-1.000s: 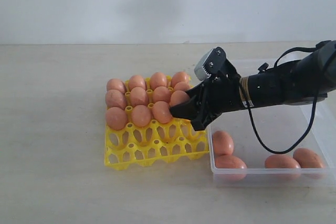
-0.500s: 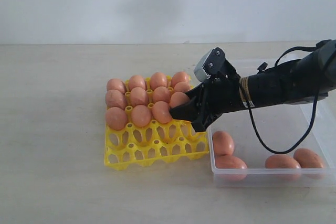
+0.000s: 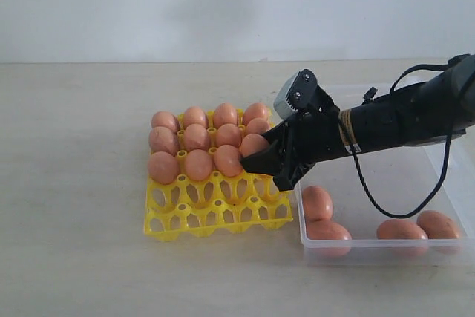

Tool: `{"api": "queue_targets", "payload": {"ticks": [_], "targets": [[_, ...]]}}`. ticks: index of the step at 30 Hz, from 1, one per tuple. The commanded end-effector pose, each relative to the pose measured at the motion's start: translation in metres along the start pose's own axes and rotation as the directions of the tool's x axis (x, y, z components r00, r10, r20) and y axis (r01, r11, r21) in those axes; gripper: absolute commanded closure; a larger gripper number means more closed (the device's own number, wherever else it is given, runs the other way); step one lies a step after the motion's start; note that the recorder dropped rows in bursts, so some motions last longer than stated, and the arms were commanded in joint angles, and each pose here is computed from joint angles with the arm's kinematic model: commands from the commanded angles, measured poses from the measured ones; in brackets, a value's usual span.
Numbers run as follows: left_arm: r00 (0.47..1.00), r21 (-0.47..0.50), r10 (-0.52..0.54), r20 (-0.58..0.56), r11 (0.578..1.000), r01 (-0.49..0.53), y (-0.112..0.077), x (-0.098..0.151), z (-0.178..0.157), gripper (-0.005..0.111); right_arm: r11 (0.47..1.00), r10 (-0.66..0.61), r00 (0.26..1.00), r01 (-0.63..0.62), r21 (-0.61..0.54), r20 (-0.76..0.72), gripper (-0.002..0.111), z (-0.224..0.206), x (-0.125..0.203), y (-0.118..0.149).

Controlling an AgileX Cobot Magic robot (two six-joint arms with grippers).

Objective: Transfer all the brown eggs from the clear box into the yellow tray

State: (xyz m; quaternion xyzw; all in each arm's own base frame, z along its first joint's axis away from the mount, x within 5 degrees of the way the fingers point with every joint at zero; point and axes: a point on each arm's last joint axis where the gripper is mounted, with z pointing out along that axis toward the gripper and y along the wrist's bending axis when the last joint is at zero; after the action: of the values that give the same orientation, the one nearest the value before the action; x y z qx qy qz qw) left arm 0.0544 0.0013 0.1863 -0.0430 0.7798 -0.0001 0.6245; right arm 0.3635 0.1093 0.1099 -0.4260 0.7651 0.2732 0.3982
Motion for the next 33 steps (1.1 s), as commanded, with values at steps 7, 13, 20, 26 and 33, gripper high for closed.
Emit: {"api": "queue_targets", "payload": {"ticks": [7, 13, 20, 26, 33], "targets": [[1.000, -0.001, 0.003, -0.001, 1.000, -0.003, 0.000, 0.001, 0.000, 0.103, 1.000, 0.016, 0.997, -0.016, 0.006, -0.076, 0.072, 0.003, 0.015, 0.000], [1.000, -0.001, 0.003, -0.001, 1.000, -0.003, 0.000, 0.001, 0.000, 0.103, 0.996, 0.089, 0.994, -0.089, 0.003, -0.057, 0.082, 0.003, 0.013, 0.001], [1.000, -0.001, 0.003, -0.001, 1.000, -0.003, 0.000, 0.001, 0.000, 0.103, 0.994, 0.087, 0.996, -0.088, -0.064, -0.020, 0.108, 0.003, 0.009, 0.007], [1.000, -0.001, 0.003, -0.001, 1.000, -0.003, 0.000, 0.001, 0.000, 0.103, 0.994, 0.083, 0.996, -0.082, -0.072, 0.012, 0.108, -0.002, 0.000, 0.008], [1.000, -0.001, 0.003, -0.001, 1.000, -0.003, 0.000, 0.001, 0.000, 0.103, 0.998, 0.044, 0.997, -0.047, 0.036, 0.065, 0.109, -0.023, -0.030, 0.006]]}}
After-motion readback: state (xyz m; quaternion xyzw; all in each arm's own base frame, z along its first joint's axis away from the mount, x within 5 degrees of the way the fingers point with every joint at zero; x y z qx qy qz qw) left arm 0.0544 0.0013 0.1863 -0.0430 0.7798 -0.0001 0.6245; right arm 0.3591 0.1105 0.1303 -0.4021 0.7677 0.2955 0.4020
